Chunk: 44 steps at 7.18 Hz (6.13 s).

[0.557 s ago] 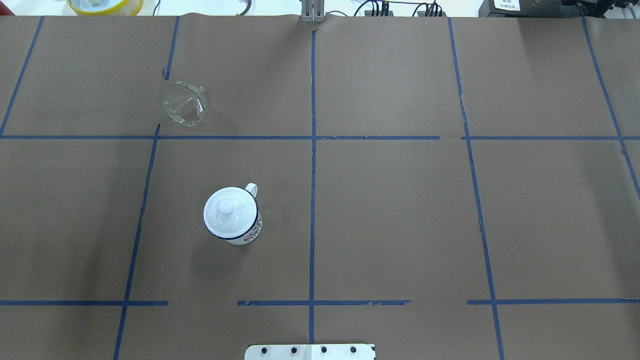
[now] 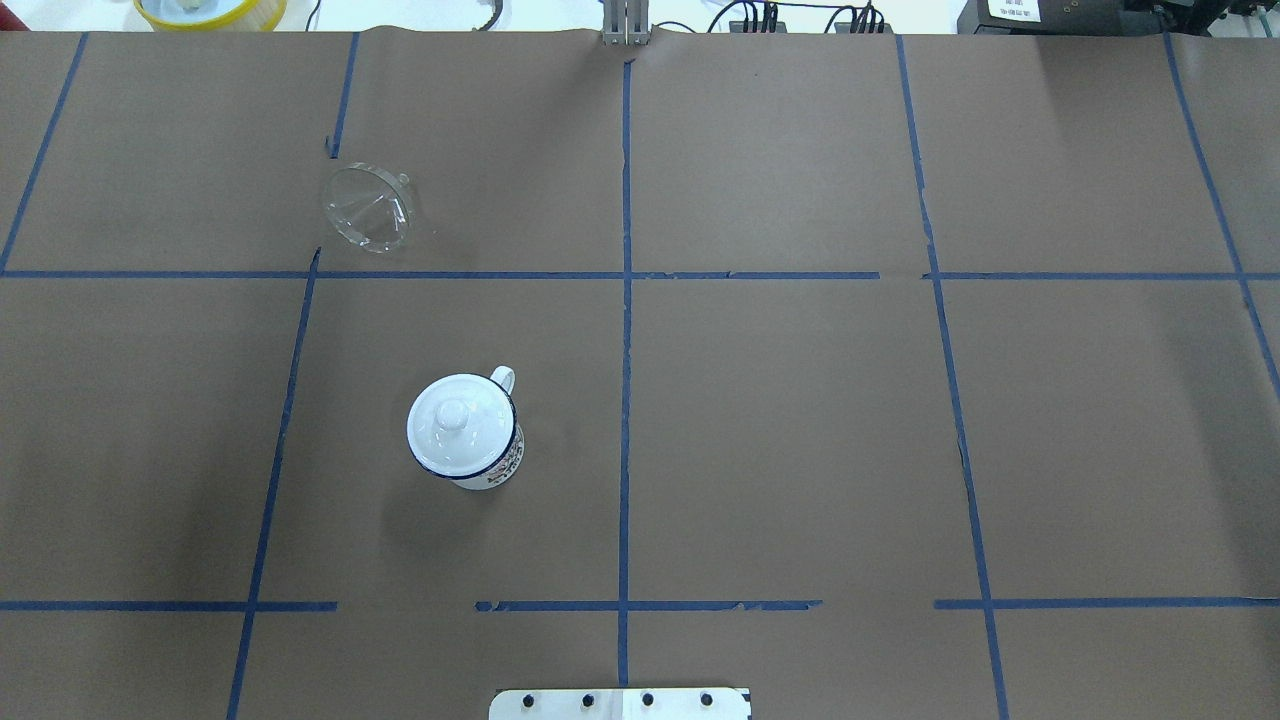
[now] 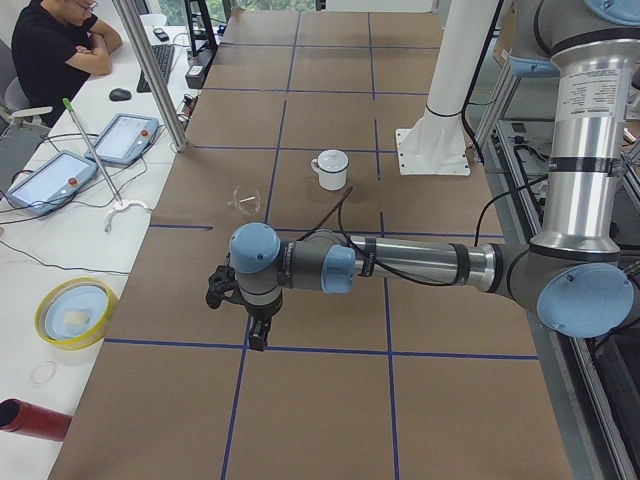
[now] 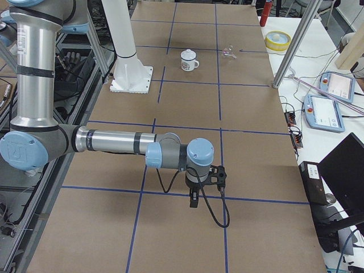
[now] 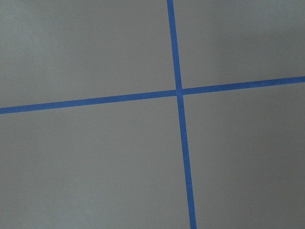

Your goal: Place funnel on cup

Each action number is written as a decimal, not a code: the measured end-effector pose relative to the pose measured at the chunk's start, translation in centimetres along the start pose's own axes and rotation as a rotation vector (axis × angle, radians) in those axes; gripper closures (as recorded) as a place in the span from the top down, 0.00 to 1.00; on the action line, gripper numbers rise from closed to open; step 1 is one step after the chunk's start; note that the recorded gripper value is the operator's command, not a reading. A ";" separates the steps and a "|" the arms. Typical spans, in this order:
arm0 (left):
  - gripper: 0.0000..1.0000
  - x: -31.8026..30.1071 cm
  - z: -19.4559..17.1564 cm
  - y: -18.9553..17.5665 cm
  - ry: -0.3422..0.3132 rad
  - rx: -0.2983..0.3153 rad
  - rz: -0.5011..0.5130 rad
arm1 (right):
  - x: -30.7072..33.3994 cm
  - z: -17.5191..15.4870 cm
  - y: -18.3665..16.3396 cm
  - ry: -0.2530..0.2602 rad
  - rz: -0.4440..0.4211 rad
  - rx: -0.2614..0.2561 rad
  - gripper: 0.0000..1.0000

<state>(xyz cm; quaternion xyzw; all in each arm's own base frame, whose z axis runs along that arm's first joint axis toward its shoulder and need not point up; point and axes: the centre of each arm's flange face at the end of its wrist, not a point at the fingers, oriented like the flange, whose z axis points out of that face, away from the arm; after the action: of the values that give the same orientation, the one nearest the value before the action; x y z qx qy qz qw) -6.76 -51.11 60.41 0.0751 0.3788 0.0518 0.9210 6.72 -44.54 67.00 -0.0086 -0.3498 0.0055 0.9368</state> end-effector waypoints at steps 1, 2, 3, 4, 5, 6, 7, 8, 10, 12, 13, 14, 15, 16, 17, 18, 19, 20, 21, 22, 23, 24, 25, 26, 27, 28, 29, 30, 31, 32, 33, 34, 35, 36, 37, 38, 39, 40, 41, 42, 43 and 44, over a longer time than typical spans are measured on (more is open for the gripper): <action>1.00 2.3 -2.0 -2.4 -0.003 0.043 0.048 | 0.0 0.0 0.0 0.000 0.000 0.000 1.00; 1.00 6.2 -3.3 -5.3 0.001 0.077 0.113 | 0.0 0.0 0.0 0.000 0.000 0.000 1.00; 1.00 11.1 -3.8 -7.6 0.015 0.097 0.176 | 0.0 0.0 0.0 0.000 0.000 0.000 1.00; 1.00 17.0 -4.6 -8.9 0.028 0.123 0.220 | 0.0 0.0 0.0 0.000 0.000 0.000 1.00; 1.00 23.1 -5.9 -9.2 0.021 0.151 0.244 | 0.0 0.0 0.0 0.000 0.000 0.000 1.00; 1.00 28.6 -7.0 -8.7 0.009 0.168 0.245 | 0.0 0.0 0.0 0.000 0.000 0.000 1.00; 1.00 33.6 -7.8 -8.2 0.013 0.163 0.227 | 0.0 0.0 0.0 0.000 0.000 0.000 1.00; 1.00 38.5 -7.8 -7.8 0.031 0.135 0.197 | 0.0 0.0 0.0 0.000 0.000 0.000 1.00; 1.00 48.1 -5.0 -6.3 0.048 0.062 0.075 | 0.0 0.0 0.0 0.000 0.000 0.000 1.00; 1.00 55.6 -2.0 -3.7 0.050 0.024 -0.043 | 0.0 0.0 0.0 0.000 0.000 0.000 1.00; 1.00 58.3 -0.6 -2.2 0.051 0.004 -0.104 | 0.0 0.0 0.0 0.000 0.000 0.000 1.00; 1.00 60.7 1.0 -0.5 0.040 -0.008 -0.150 | 0.0 0.0 0.0 0.000 0.000 0.000 1.00; 1.00 62.6 2.6 1.2 0.025 -0.017 -0.176 | 0.0 0.0 0.0 0.000 0.000 0.000 1.00; 0.96 63.9 4.1 2.3 0.009 -0.029 -0.189 | 0.0 0.0 0.0 0.000 0.000 0.000 1.00; 0.93 64.7 5.7 3.0 -0.006 -0.046 -0.190 | 0.0 0.0 0.0 0.000 0.000 0.000 1.00; 0.87 65.2 6.9 3.4 -0.013 -0.059 -0.186 | 0.0 0.0 0.0 0.000 0.000 0.000 1.00; 0.81 65.5 7.5 3.6 -0.012 -0.065 -0.182 | 0.0 0.0 0.0 0.000 0.000 0.000 1.00; 0.76 65.7 7.8 3.6 -0.008 -0.066 -0.180 | 0.0 0.0 0.0 0.000 0.000 0.000 1.00; 0.71 65.8 8.0 3.6 -0.002 -0.065 -0.178 | 0.0 0.0 0.0 0.000 0.000 0.000 1.00; 0.67 65.9 8.0 3.6 0.004 -0.065 -0.176 | 0.0 0.0 0.0 0.000 0.000 0.000 1.00; 0.64 65.9 8.1 3.6 0.008 -0.065 -0.173 | 0.0 0.0 0.0 0.000 0.000 0.000 1.00; 0.60 66.0 8.5 3.5 0.012 -0.064 -0.172 | 0.0 0.0 0.0 0.000 0.000 0.000 1.00; 0.51 66.0 8.8 3.4 0.017 -0.062 -0.170 | 0.0 0.0 0.0 0.000 0.000 0.000 1.00; 0.37 66.1 8.8 3.4 0.023 -0.060 -0.169 | 0.0 0.0 0.0 0.000 0.000 0.000 1.00; 0.24 66.1 8.6 3.4 0.028 -0.059 -0.169 | 0.0 0.0 0.0 0.000 0.000 0.000 1.00; 0.05 66.2 8.4 3.4 0.032 -0.057 -0.169 | 0.0 0.0 0.0 0.000 0.000 0.000 1.00; 0.00 66.1 8.2 3.5 0.034 -0.056 -0.170 | 0.0 0.0 0.0 0.000 0.000 0.000 1.00; 0.00 65.9 7.8 3.5 0.037 -0.053 -0.171 | 0.0 0.0 0.0 0.000 0.000 0.000 1.00; 0.00 65.7 6.6 3.6 0.039 -0.046 -0.174 | 0.0 0.0 0.0 0.000 0.000 0.000 1.00; 0.00 65.0 4.5 3.5 0.035 -0.035 -0.184 | 0.0 0.0 0.0 0.000 0.000 0.000 1.00; 0.00 63.5 1.9 2.7 0.027 -0.009 -0.204 | 0.0 0.0 0.0 0.000 0.000 0.000 1.00; 0.00 61.3 -0.1 1.4 0.017 0.025 -0.207 | 0.0 0.0 0.0 0.000 0.000 0.000 1.00; 0.00 58.9 -0.1 1.0 -0.005 0.038 -0.179 | 0.0 0.0 0.0 0.000 0.000 0.000 1.00; 0.00 55.8 1.9 1.5 -0.018 0.041 -0.157 | 0.0 0.0 0.0 0.000 0.000 0.000 1.00; 0.00 52.6 4.9 2.3 -0.002 0.056 -0.147 | 0.0 0.0 0.0 0.000 0.000 0.000 1.00; 0.00 50.0 8.3 2.9 0.021 0.070 -0.159 | 0.0 0.0 0.0 0.000 0.000 0.000 1.00; 0.00 48.7 11.4 3.3 0.028 0.065 -0.183 | 0.0 0.0 0.0 0.000 0.000 0.000 1.00; 0.00 48.4 13.6 3.8 0.023 0.046 -0.191 | 0.0 0.0 0.0 0.000 0.000 0.000 1.00; 0.00 48.9 15.3 4.4 0.018 0.026 -0.191 | 0.0 0.0 0.0 0.000 0.000 0.000 1.00; 0.82 49.7 16.1 4.5 0.020 0.015 -0.189 | 0.0 0.0 0.0 0.000 0.000 0.000 1.00; 1.00 50.7 16.3 4.4 0.029 0.010 -0.183 | 0.0 0.0 0.0 0.000 0.000 0.000 1.00; 1.00 51.4 16.2 4.2 0.035 0.008 -0.177 | 0.0 0.0 0.0 0.000 0.000 0.000 1.00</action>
<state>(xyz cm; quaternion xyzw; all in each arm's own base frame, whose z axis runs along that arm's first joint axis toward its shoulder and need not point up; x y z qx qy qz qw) 40.85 -40.80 37.08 0.0441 0.4002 -0.0302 0.9149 6.72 -44.54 67.00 -0.0086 -0.3498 0.0055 0.9368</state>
